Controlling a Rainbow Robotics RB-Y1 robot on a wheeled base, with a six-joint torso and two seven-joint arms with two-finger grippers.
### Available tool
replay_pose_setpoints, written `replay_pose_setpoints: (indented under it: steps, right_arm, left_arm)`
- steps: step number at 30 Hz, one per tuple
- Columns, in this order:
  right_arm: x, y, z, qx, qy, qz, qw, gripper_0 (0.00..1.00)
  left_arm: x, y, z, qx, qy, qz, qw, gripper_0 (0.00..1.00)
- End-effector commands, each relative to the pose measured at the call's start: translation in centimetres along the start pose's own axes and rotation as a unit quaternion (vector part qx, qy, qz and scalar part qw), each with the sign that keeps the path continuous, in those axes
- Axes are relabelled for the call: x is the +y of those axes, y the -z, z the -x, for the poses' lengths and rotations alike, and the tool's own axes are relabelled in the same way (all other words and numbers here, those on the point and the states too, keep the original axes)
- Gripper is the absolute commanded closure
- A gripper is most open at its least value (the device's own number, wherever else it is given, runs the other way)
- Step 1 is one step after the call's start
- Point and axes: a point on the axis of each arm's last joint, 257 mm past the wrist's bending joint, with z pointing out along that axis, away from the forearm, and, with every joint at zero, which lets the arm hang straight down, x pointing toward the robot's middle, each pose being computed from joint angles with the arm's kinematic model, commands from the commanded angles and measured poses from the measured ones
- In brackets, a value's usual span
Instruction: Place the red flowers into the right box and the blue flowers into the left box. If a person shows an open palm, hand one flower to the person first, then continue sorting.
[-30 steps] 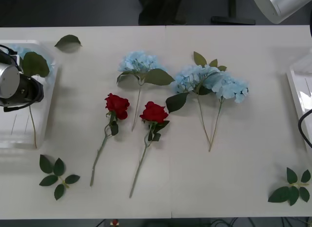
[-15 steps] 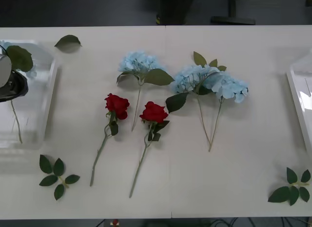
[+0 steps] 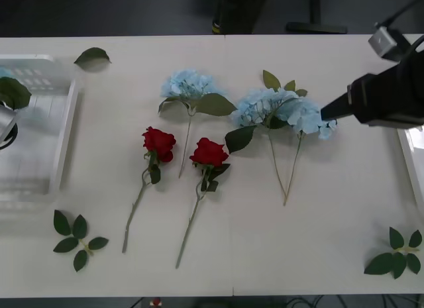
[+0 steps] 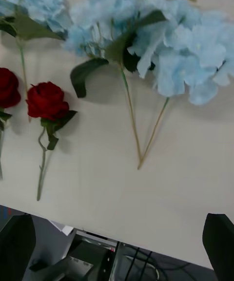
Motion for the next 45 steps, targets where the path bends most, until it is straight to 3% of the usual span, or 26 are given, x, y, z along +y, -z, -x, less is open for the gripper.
replay_pose_setpoints:
  steps: [1,4,7,11,13,29,36,41,45]
  right_arm:
    - [0.0,-1.9,-0.9,-0.003,-0.032,0.001,0.999,0.00]
    - [-1.1,-4.0,-2.0,0.001,-0.064,-0.009,0.998,0.00]
    - [-2.1,-5.8,-2.6,0.005,-0.081,-0.026,0.996,0.00]
    - [-3.2,-8.8,-2.9,0.013,-0.098,-0.054,0.994,0.00]
    - [-3.8,-9.9,-2.9,0.012,-0.106,-0.065,0.992,0.00]
    - [-7.5,-18.0,-1.2,-0.010,-0.124,-0.148,0.981,0.00]
    - [-9.0,-20.0,-1.1,-0.010,-0.121,-0.169,0.978,0.00]
    - [-9.6,-21.3,-1.3,-0.014,-0.114,-0.174,0.978,0.00]
    - [-9.9,-22.2,-1.6,-0.015,-0.109,-0.182,0.977,0.00]
  left_arm:
    - [1.3,0.2,1.9,-0.021,0.004,0.015,1.000,0.99]
    - [1.3,0.2,1.9,-0.021,0.004,0.015,1.000,0.43]
    - [1.3,0.2,1.9,-0.021,0.004,0.015,1.000,0.21]
    - [1.3,0.2,1.9,-0.021,0.004,0.015,1.000,0.00]
    - [-0.7,0.0,0.6,-0.009,0.002,-0.001,1.000,0.00]
    - [-1.6,5.0,1.0,0.043,0.017,-0.039,0.998,0.00]
    - [-5.4,8.8,-0.7,0.094,-0.025,-0.148,0.984,0.00]
    - [-9.6,11.3,-1.4,0.118,-0.001,-0.243,0.963,0.00]
    - [-9.6,11.3,-1.4,0.118,-0.001,-0.243,0.963,0.00]
